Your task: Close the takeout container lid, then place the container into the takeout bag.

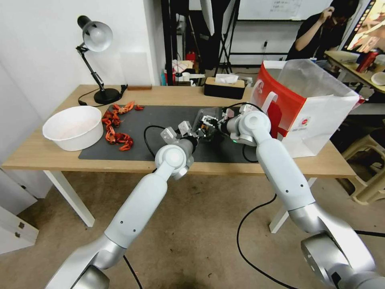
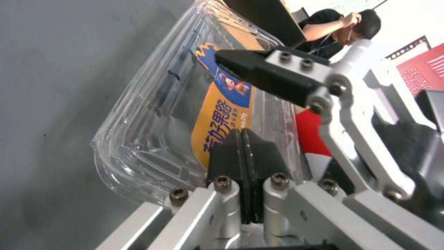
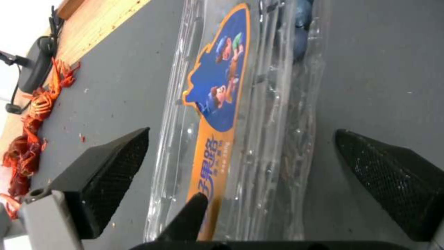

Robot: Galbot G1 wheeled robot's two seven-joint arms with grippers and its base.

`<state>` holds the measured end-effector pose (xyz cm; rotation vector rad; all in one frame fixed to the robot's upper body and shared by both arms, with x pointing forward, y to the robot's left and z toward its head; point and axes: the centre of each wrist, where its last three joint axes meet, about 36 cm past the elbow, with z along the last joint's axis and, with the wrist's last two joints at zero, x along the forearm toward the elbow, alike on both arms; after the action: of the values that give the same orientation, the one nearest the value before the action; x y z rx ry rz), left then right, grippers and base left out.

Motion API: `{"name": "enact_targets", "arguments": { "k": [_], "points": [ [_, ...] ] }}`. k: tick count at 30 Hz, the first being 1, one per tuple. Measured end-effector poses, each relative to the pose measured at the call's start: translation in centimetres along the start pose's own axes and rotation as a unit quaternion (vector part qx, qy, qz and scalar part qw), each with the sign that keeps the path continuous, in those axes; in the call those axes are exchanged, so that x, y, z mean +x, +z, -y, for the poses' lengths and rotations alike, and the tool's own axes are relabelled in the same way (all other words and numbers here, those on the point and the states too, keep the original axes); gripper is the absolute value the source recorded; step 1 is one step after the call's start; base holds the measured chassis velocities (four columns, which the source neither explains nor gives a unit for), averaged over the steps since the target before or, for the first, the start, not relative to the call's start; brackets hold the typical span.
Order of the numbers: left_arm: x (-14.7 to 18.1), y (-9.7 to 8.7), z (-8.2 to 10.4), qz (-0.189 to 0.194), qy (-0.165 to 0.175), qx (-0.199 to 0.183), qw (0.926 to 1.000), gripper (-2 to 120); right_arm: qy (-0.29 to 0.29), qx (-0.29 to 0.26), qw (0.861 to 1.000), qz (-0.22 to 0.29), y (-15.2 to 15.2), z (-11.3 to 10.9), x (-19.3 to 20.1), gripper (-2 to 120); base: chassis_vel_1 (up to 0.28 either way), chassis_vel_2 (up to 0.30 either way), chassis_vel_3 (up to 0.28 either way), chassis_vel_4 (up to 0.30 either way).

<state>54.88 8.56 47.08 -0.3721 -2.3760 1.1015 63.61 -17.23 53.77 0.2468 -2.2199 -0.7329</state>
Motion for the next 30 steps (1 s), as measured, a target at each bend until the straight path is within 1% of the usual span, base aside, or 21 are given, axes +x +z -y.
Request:
{"name": "enact_targets", "arguments": {
  "k": [5,6,7,8,10,11,12,16,17,19,20,23,24,27,28,29,30],
  "points": [
    [0.1,-0.1,0.0,0.001,0.001,0.000,1.0000,0,-0.002,-0.004,1.000,-0.002,-0.1,-0.1,-0.3,100,0.000,0.000,0.000,0.000],
    [0.1,-0.1,0.1,0.001,0.001,0.000,1.0000,0,-0.001,-0.005,1.000,-0.003,-0.2,-0.2,-0.4,99,0.000,0.000,0.000,0.000],
    [0.2,-0.1,0.1,0.001,0.001,0.002,1.0000,0,0.001,-0.007,1.000,-0.003,-0.3,-0.3,-0.5,94,0.000,0.000,0.000,0.000],
    [0.2,-0.1,0.1,0.001,0.001,0.002,1.0000,0,0.001,-0.007,1.000,-0.003,-0.3,-0.3,-0.5,94,0.000,0.000,0.000,0.000],
    [0.3,-0.1,0.1,0.000,0.002,0.005,1.0000,0,0.011,-0.011,1.000,-0.004,-0.4,-0.4,-0.7,84,0.000,0.000,0.000,0.000],
    [0.3,-0.1,0.1,0.000,0.001,0.006,1.0000,0,0.013,-0.012,1.000,-0.004,-0.4,-0.3,-0.8,82,0.000,0.000,0.000,0.000],
    [0.3,-0.1,0.1,0.000,0.001,0.006,1.0000,0,0.013,-0.012,1.000,-0.004,-0.4,-0.3,-0.8,82,0.000,0.000,0.000,0.000],
    [0.4,0.0,-0.2,0.000,-0.001,0.007,1.0000,0,0.022,-0.014,1.000,-0.004,-0.4,-0.1,-0.8,63,0.000,0.000,0.000,0.000],
    [0.4,0.0,-0.2,0.000,-0.001,0.007,1.0000,0,0.022,-0.014,1.000,-0.004,-0.4,-0.1,-0.8,63,0.000,0.000,0.000,0.000],
    [0.4,-0.1,-0.2,0.001,-0.002,0.007,1.0000,0,0.029,-0.018,0.999,-0.006,-0.5,0.0,-0.8,52,0.000,0.000,0.000,0.000],
    [0.4,-0.1,-0.2,0.001,-0.002,0.007,1.0000,0,0.029,-0.018,0.999,-0.006,-0.5,0.0,-0.8,52,0.000,0.000,0.000,0.000],
    [0.4,-0.2,-0.2,0.004,-0.001,0.008,1.0000,0,0.033,-0.022,0.999,-0.008,-0.5,0.3,-1.0,36,0.000,0.000,0.000,0.000],
    [0.4,-0.2,-0.2,0.004,-0.001,0.008,1.0000,0,0.033,-0.022,0.999,-0.008,-0.5,0.3,-1.0,36,0.000,0.000,0.000,0.000],
    [0.4,-0.3,-0.2,0.006,-0.001,0.009,0.9999,0,0.032,-0.025,0.999,-0.010,-0.3,0.3,-1.1,23,0.000,0.000,0.000,0.000],
    [0.4,-0.3,-0.2,0.006,-0.001,0.009,0.9999,0,0.032,-0.025,0.999,-0.010,-0.3,0.3,-1.1,23,0.000,0.000,0.000,0.000],
    [0.5,-0.4,-0.2,0.008,-0.001,0.008,0.9999,0,0.031,-0.026,0.999,-0.010,-0.3,0.4,-1.0,18,0.000,0.000,0.000,0.000],
    [0.5,-0.5,-0.2,0.009,-0.001,0.009,0.9999,0,0.031,-0.027,0.999,-0.009,-0.2,0.5,-1.0,14,0.000,0.000,0.000,0.000]
  ]
}}
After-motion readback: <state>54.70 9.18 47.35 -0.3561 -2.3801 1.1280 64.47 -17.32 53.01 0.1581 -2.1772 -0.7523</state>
